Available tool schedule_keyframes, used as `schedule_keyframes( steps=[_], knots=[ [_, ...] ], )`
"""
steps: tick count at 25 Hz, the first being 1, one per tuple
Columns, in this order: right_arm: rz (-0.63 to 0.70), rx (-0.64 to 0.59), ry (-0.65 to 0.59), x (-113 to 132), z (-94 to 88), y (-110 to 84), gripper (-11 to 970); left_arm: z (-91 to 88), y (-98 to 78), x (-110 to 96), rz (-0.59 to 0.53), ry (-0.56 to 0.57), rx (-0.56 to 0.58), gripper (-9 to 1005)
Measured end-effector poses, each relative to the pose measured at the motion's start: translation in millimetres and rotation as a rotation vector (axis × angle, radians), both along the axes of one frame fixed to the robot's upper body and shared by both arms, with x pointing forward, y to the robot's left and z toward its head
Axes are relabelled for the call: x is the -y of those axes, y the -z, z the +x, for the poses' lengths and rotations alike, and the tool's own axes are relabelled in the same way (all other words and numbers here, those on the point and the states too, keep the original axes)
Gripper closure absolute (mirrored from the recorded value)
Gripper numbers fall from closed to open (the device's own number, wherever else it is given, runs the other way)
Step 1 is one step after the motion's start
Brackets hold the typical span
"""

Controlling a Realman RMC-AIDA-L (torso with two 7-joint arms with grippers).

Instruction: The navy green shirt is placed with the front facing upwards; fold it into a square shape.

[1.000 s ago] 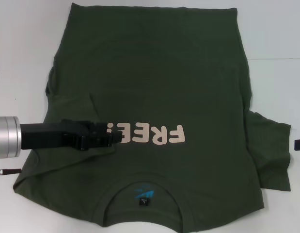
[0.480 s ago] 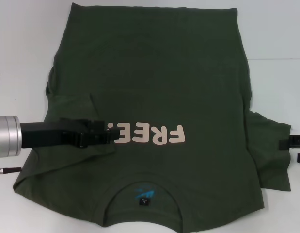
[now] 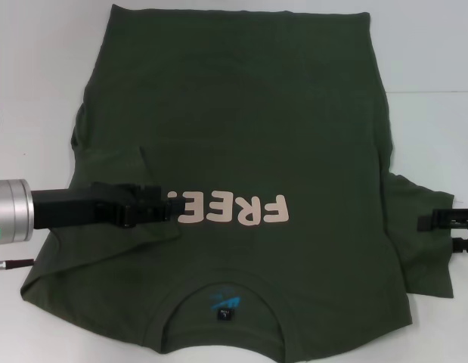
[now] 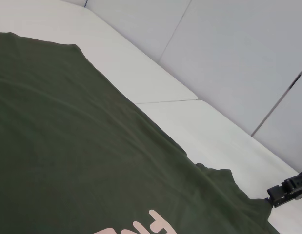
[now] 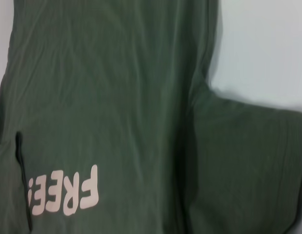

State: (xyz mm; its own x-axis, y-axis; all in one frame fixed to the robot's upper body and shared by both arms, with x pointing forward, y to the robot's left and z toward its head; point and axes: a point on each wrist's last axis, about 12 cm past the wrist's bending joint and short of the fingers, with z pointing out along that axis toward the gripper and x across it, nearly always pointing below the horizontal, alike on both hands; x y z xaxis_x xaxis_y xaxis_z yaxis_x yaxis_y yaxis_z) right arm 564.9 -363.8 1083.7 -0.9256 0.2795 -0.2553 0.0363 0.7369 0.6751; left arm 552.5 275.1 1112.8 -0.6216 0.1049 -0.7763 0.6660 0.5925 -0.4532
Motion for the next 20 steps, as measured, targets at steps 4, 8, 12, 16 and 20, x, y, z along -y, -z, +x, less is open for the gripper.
schedule_keyframes(
  steps=[4, 8, 12, 16, 20],
  knots=[
    [-0.005, 0.008, 0.002, -3, 3.3, 0.2, 17, 0.5, 0.5, 0, 0.002, -0.003, 0.001, 321],
    [-0.002, 0.01, -0.011, -9, 5.8, 0.0, 17, 0.3, 0.8, 0, 0.0, -0.005, 0.0, 321],
    [-0.006, 0.008, -0.042, -14, 6.8, -0.4, 17, 0.4, 0.8, 0, -0.001, -0.005, 0.0, 321],
    [-0.009, 0.012, -0.046, -14, 6.9, -0.5, 138, 0.4, 0.7, 1, 0.0, -0.002, -0.002, 321],
    [-0.017, 0.016, -0.042, -11, 5.0, 0.4, 289, -0.1, 1.0, 1, -0.001, -0.003, -0.005, 321]
  ],
)
